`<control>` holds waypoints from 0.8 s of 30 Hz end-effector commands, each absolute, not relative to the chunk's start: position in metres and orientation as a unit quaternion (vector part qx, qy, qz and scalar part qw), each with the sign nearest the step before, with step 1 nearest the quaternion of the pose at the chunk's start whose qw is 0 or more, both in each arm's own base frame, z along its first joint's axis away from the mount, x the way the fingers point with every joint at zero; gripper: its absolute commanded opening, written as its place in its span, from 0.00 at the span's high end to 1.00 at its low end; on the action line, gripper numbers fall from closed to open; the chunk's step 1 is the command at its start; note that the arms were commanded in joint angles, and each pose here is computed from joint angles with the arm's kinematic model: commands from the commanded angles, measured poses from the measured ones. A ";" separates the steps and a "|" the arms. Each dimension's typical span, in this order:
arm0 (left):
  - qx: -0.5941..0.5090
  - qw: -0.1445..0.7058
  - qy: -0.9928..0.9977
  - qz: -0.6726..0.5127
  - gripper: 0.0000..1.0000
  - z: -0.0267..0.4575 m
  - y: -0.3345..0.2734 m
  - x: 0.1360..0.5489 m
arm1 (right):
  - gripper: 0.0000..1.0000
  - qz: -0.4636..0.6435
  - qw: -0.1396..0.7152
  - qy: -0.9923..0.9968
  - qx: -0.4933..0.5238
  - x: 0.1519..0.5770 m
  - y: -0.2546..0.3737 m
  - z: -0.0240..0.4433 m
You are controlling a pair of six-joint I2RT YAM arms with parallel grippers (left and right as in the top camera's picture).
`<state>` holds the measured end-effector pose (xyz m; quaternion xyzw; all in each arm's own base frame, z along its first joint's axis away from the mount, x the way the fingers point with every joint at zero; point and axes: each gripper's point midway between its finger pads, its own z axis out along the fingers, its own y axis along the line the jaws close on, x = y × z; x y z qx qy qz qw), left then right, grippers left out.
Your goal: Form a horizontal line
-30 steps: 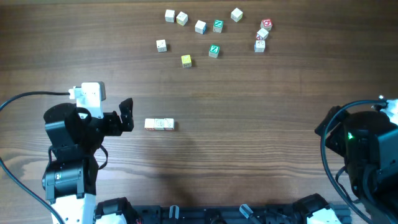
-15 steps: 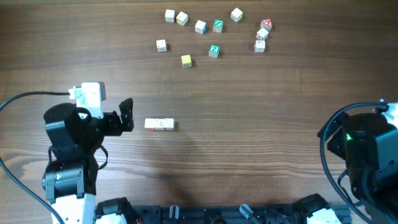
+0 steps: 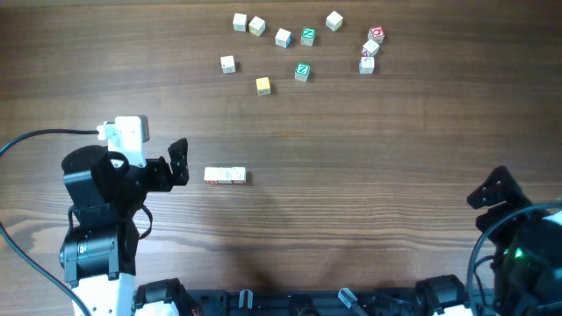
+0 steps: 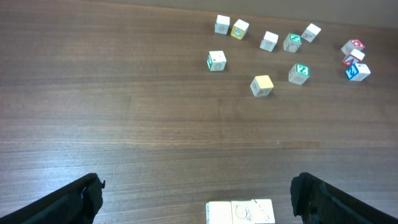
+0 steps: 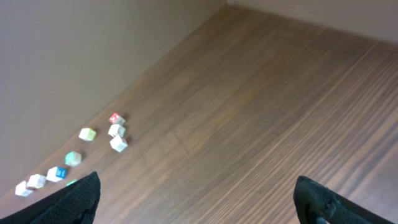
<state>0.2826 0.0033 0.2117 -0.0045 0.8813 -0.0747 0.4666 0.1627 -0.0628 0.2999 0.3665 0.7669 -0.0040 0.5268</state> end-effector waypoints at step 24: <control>-0.005 0.469 0.880 -0.070 0.00 0.213 0.006 0.283 | 0.00 0.140 0.759 0.603 0.202 0.235 -0.028 0.242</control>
